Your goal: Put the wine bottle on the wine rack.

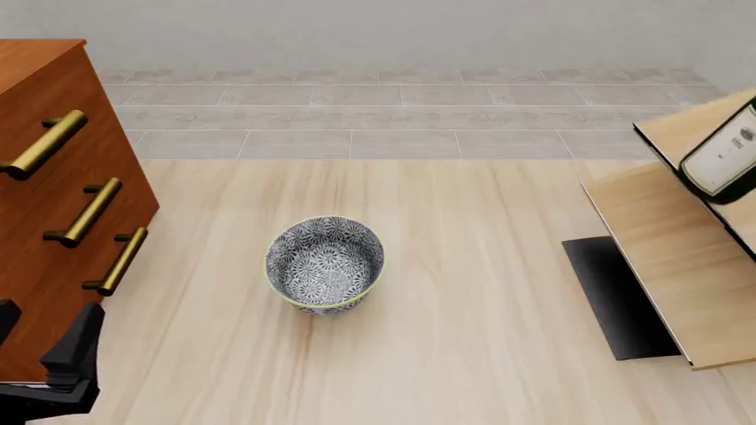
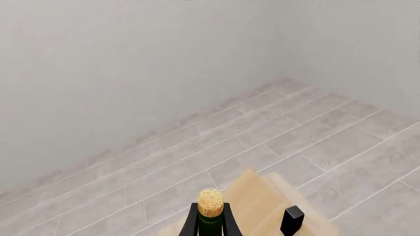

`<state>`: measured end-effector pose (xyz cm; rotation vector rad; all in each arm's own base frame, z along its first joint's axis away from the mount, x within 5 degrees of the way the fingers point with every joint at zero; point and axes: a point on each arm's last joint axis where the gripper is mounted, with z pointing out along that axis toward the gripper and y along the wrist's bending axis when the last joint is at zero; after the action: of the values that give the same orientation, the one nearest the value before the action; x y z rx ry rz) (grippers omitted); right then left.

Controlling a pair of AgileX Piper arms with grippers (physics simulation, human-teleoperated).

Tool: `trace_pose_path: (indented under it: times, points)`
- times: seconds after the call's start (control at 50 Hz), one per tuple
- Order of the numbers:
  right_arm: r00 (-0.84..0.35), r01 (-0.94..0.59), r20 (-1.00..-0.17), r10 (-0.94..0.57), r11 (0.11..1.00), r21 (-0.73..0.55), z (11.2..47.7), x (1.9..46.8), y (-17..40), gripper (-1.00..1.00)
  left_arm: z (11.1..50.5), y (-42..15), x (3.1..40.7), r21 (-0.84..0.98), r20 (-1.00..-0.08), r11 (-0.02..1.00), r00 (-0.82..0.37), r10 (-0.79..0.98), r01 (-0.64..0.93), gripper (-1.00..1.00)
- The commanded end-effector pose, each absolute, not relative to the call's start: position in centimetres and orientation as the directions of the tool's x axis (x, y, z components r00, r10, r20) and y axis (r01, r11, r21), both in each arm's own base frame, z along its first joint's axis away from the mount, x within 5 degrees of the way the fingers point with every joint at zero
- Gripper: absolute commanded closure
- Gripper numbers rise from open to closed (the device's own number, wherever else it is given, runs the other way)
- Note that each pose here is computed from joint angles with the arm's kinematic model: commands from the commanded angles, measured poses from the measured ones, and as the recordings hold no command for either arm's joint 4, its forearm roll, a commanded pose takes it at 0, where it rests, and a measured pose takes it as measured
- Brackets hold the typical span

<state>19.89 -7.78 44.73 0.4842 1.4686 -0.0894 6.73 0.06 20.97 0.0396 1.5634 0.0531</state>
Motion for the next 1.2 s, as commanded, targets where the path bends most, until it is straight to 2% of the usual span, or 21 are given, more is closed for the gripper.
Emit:
trace_pose_path:
  times: [0.02,0.28,1.2]
  points:
    - [0.159,0.347,-0.941,0.298,0.876,0.336,45.3,20.1,-8.3,1.0,20.9,0.0,6.8,0.061,-0.998,0.998,0.003,0.061,-0.006,-1.0]
    - [0.176,0.361,-0.907,0.383,0.832,0.422,44.3,20.8,-9.1,1.0,20.9,0.0,6.9,0.06,-0.998,0.998,0.0,0.06,-0.005,-1.0]
    - [0.138,0.473,-0.888,0.438,0.759,0.448,41.5,22.9,-12.7,1.0,20.9,0.0,7.1,0.056,-0.998,0.998,-0.013,0.056,0.001,-1.0]
